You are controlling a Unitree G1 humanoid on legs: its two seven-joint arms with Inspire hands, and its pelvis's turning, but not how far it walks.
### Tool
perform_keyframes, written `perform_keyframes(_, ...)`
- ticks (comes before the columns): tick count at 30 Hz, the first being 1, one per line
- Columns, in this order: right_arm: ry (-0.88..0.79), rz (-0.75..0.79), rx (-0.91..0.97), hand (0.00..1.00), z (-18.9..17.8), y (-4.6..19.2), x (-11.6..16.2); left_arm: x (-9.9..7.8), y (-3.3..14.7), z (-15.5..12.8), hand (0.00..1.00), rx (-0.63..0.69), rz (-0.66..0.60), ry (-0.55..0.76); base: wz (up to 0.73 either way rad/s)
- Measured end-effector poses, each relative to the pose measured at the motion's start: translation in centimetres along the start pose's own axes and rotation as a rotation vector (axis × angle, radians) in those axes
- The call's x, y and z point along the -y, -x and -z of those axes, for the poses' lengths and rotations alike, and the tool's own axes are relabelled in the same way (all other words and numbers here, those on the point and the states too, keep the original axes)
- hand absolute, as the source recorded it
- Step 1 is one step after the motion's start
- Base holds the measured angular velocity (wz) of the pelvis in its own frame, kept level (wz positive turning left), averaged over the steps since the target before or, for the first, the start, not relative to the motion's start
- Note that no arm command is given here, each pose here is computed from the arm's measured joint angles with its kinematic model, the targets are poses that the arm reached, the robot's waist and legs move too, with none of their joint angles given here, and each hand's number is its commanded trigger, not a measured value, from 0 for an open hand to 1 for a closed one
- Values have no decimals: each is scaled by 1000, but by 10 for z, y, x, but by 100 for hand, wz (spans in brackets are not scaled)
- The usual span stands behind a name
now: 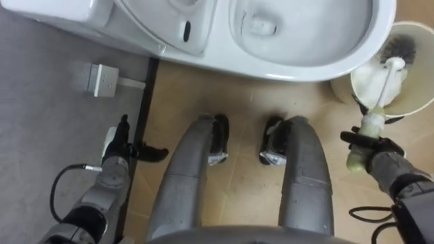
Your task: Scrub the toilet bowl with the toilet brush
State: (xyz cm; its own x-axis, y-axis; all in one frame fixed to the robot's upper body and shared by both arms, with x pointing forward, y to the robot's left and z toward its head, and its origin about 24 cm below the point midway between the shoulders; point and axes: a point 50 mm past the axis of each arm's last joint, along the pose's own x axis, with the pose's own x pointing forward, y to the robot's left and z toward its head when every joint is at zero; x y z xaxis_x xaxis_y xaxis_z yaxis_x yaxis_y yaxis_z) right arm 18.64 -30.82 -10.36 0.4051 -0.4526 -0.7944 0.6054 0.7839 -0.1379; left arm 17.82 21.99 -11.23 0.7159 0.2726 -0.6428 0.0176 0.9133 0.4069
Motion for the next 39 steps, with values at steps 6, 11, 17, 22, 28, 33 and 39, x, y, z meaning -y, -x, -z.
perform_keyframes(6, -78, -12, -70, 100, 27, 1, 9, -10, 4, 26, 0, -85, -42, 23, 0)
perform_keyframes(11, -163, -6, -107, 100, 44, 3, 8, -13, 6, 37, 0, -126, -61, 46, 2)
perform_keyframes(17, -213, 15, -157, 100, 75, 8, 16, -16, 13, 51, 0, -159, -98, 105, 15)
perform_keyframes(22, -232, 39, -183, 100, 94, 12, 29, -15, 27, 73, 0, -208, -105, 105, 10)
perform_keyframes(28, -111, 43, -208, 100, 115, 19, 37, -23, 46, 87, 0, -178, -138, 46, 7)
perform_keyframes(33, 114, -6, -150, 100, 118, 22, 31, -28, 46, 39, 0, 83, -184, -103, 18)
perform_keyframes(39, 294, -67, -94, 100, 117, 23, 24, -39, 52, 24, 0, 164, -280, -163, 27)
